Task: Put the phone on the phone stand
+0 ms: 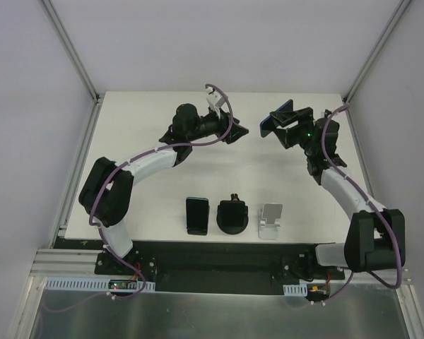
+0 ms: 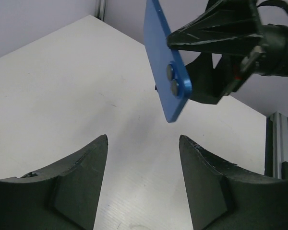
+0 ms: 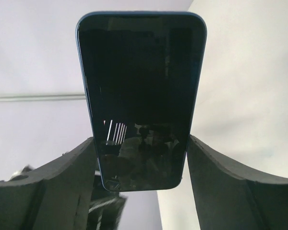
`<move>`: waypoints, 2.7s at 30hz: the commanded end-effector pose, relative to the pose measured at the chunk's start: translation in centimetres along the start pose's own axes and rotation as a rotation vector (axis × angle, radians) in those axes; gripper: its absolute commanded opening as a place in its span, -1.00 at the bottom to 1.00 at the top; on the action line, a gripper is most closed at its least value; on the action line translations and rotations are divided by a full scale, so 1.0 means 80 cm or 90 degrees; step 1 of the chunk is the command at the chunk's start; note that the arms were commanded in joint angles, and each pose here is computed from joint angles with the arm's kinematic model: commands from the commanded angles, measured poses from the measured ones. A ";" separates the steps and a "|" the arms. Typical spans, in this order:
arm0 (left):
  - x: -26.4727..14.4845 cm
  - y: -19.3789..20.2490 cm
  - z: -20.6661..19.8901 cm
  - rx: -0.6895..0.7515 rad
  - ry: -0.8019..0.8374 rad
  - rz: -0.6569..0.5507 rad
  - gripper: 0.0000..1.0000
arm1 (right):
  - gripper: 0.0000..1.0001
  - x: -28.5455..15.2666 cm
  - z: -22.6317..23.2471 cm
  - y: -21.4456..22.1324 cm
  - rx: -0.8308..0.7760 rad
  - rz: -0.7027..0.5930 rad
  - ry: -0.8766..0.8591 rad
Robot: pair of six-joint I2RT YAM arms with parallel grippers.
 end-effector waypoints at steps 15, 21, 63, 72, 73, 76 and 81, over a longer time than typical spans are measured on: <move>0.019 -0.006 -0.034 0.044 0.110 -0.048 0.14 | -0.99 -0.041 0.082 0.043 0.056 -0.094 -0.090; 0.022 -0.004 -0.032 0.056 0.098 -0.040 -0.11 | -0.99 -0.045 0.098 0.073 0.065 -0.091 -0.095; -0.068 -0.055 -0.066 -0.176 0.215 0.214 -1.00 | 0.93 -0.056 0.120 0.109 -1.497 0.131 -0.040; -0.068 -0.052 -0.064 -0.175 0.215 0.222 -1.00 | 0.98 -0.035 0.122 0.137 -1.579 0.227 -0.062; -0.069 -0.053 -0.067 -0.173 0.218 0.223 -1.00 | 0.98 -0.034 0.125 0.136 -1.582 0.225 -0.060; -0.071 -0.053 -0.069 -0.168 0.217 0.223 -1.00 | 0.89 -0.032 0.117 0.139 -1.595 0.257 -0.058; -0.073 -0.054 -0.072 -0.165 0.221 0.225 -1.00 | 0.69 -0.025 0.112 0.143 -1.606 0.273 -0.041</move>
Point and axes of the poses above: each gripper's point midway between its finger pads, its own x axis out along the fingers, its own z axis along the line the jaws close on, y = z × x, the point moved 1 cm from there along -x, back along the fingers, and after that the axes turned 8 degrees about -x, right-handed, at the moved point
